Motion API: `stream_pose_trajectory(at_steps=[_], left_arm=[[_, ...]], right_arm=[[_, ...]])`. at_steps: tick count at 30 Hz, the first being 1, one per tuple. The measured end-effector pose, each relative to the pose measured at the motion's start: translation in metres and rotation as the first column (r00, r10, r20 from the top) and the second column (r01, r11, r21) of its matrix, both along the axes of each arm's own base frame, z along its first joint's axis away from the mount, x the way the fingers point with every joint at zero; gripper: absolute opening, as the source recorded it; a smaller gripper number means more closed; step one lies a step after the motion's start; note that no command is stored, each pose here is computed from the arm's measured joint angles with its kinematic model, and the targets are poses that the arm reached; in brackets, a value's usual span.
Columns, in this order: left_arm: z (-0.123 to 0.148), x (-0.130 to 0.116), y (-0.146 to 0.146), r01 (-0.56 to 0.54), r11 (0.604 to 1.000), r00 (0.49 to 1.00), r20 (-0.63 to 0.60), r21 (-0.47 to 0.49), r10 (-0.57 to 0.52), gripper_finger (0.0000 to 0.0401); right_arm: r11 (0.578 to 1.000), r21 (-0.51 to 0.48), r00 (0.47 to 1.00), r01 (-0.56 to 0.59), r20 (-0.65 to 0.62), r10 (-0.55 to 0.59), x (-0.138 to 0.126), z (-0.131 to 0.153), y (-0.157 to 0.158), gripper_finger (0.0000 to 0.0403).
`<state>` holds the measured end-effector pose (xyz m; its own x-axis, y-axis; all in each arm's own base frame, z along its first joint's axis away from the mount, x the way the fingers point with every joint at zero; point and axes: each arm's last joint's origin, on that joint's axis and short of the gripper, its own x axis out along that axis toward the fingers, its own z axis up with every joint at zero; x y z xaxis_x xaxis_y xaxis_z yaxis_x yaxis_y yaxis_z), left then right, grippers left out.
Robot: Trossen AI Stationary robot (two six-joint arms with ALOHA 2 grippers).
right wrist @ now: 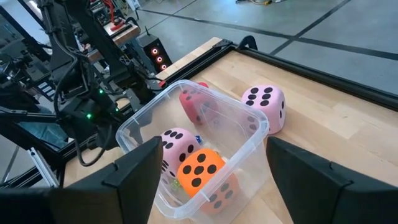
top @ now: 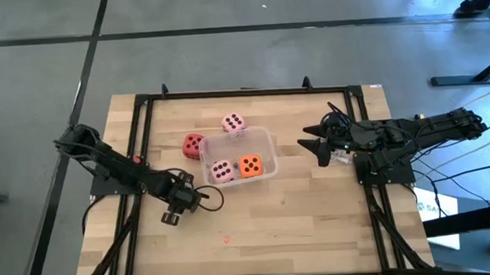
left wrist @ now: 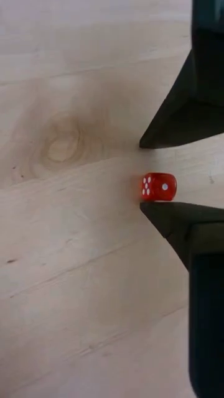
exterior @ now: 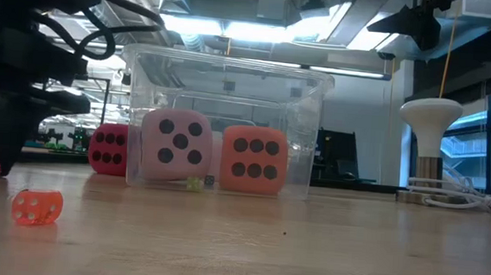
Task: Pick & Place Dice
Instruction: Put the small red dice into the transparent bin
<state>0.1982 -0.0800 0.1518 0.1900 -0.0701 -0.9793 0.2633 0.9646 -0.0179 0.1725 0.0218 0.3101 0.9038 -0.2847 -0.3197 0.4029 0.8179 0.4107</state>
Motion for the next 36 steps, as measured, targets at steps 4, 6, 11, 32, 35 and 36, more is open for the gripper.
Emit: stream_pose_trajectory(at_steps=[4,6,11,32,35,36], left_arm=[[0.000,0.001,0.003,-0.015,1.000,1.000,-0.004,0.002,0.015,0.0099],[0.000,0.001,0.004,-0.018,1.000,1.000,-0.005,0.003,0.018,0.0077],[0.000,0.001,0.004,-0.038,0.999,0.999,-0.018,-0.028,0.038,0.0015],[0.059,0.002,-0.003,-0.156,0.979,0.963,0.201,-0.135,0.181,0.0008],[0.073,-0.004,0.000,-0.162,0.979,0.962,0.202,-0.124,0.185,0.0008],[0.078,-0.006,0.001,-0.163,0.979,0.962,0.202,-0.123,0.185,0.0008]], right_arm=[[1.000,0.000,1.000,0.000,0.000,0.000,0.000,0.000,0.000,0.0285],[1.000,0.000,1.000,0.000,0.000,0.000,0.000,0.000,0.000,0.0285],[1.000,0.001,1.000,0.000,0.000,0.000,0.000,0.000,0.000,0.0285],[1.000,0.003,1.000,0.001,0.001,-0.001,0.000,0.000,0.000,0.0285],[1.000,0.003,1.000,0.001,0.001,-0.001,0.000,0.000,0.000,0.0285],[1.000,0.003,1.000,0.002,0.001,-0.002,0.000,0.000,0.000,0.0285]])
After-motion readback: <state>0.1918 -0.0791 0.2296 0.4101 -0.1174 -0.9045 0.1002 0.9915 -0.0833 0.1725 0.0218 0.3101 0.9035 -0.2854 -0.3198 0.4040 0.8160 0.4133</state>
